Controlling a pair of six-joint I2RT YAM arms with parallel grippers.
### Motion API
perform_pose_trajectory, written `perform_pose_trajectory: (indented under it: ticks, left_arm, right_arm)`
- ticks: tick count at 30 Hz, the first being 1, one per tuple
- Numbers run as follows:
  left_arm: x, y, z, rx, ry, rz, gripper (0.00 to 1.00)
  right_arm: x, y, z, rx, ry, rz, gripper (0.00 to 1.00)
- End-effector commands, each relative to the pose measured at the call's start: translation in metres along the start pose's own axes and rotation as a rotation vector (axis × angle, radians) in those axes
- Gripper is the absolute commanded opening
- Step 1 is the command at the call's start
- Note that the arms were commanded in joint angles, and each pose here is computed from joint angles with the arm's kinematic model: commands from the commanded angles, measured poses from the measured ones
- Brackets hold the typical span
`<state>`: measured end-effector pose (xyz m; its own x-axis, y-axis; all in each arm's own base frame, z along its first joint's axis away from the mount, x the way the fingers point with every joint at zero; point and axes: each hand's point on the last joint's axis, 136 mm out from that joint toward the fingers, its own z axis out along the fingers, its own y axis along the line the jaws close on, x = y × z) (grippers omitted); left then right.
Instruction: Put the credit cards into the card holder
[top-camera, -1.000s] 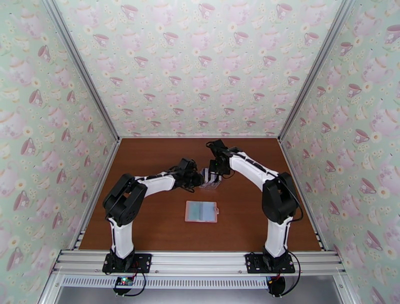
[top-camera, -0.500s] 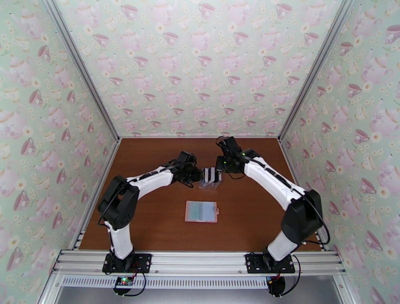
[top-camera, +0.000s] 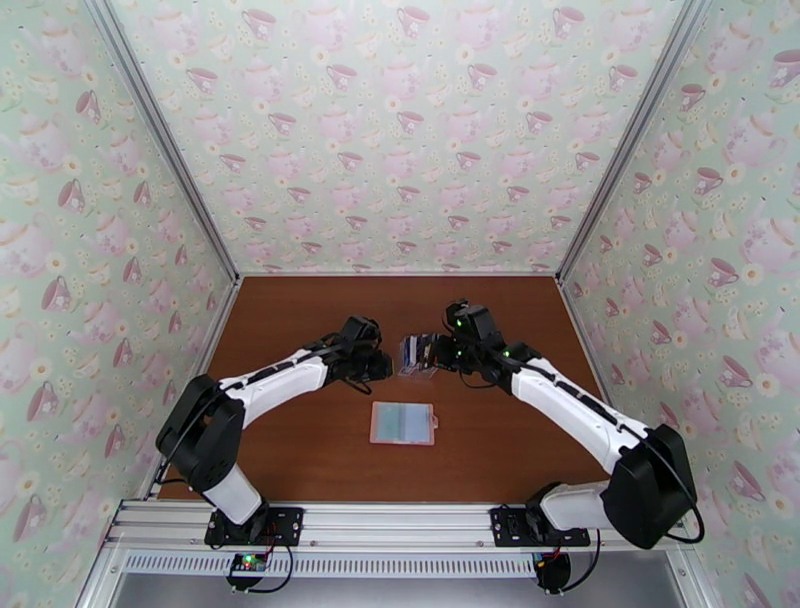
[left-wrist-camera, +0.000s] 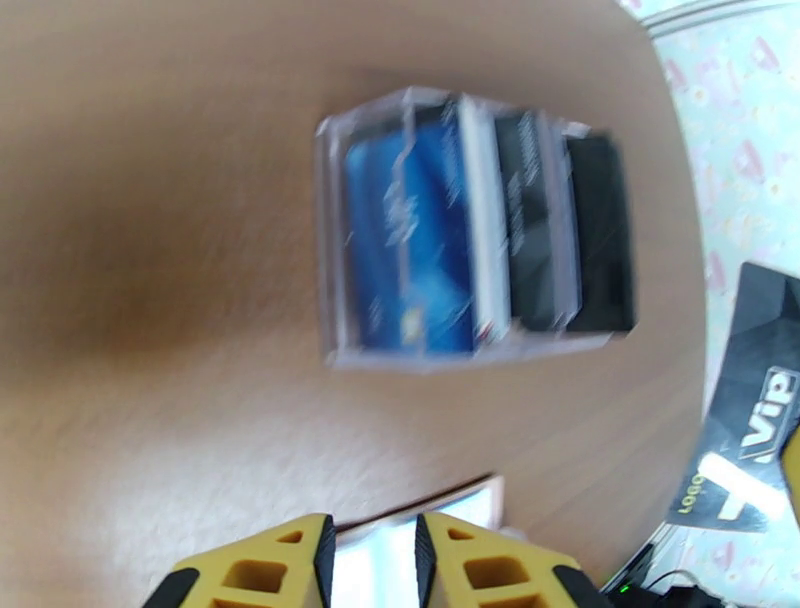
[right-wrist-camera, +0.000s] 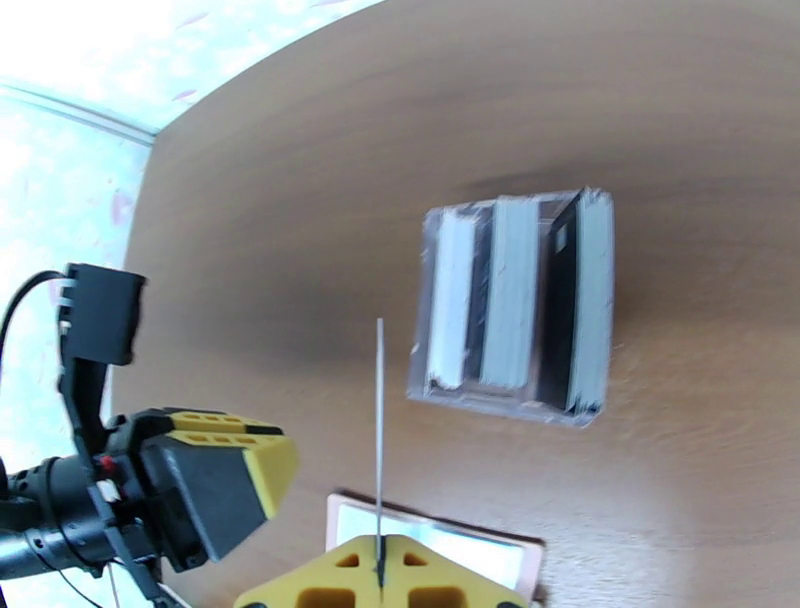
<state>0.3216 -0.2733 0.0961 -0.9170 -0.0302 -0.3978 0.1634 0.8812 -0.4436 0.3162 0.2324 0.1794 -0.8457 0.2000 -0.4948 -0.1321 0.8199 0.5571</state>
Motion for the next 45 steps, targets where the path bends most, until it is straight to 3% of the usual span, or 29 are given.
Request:
perform_pose_trajectory:
  ticks: [1, 12, 17, 21, 29, 45]
  left_arm:
    - [0.011, 0.005, -0.008, -0.034, -0.008, 0.032, 0.3]
    - [0.053, 0.026, 0.004, -0.078, 0.051, 0.024, 0.29]
    - [0.064, 0.028, 0.008, -0.077, 0.066, 0.017, 0.3]
    - [0.072, 0.026, 0.012, -0.082, 0.08, 0.021, 0.29]
    - [0.088, 0.024, 0.017, -0.097, 0.114, 0.033, 0.29]
    - [0.111, 0.038, 0.02, -0.154, 0.162, 0.031, 0.28]
  right_arm:
    - [-0.008, 0.026, -0.011, -0.134, -0.092, 0.028, 0.0]
    - [0.03, 0.02, -0.01, -0.199, -0.144, 0.037, 0.0]
    - [0.062, 0.017, 0.001, -0.267, -0.045, 0.058, 0.0]
    - [0.079, 0.021, 0.003, -0.37, -0.039, 0.08, 0.0]
    - [0.105, 0.022, 0.011, -0.436, -0.01, 0.067, 0.0]
    - [0.149, 0.002, 0.042, -0.446, 0.059, 0.11, 0.0]
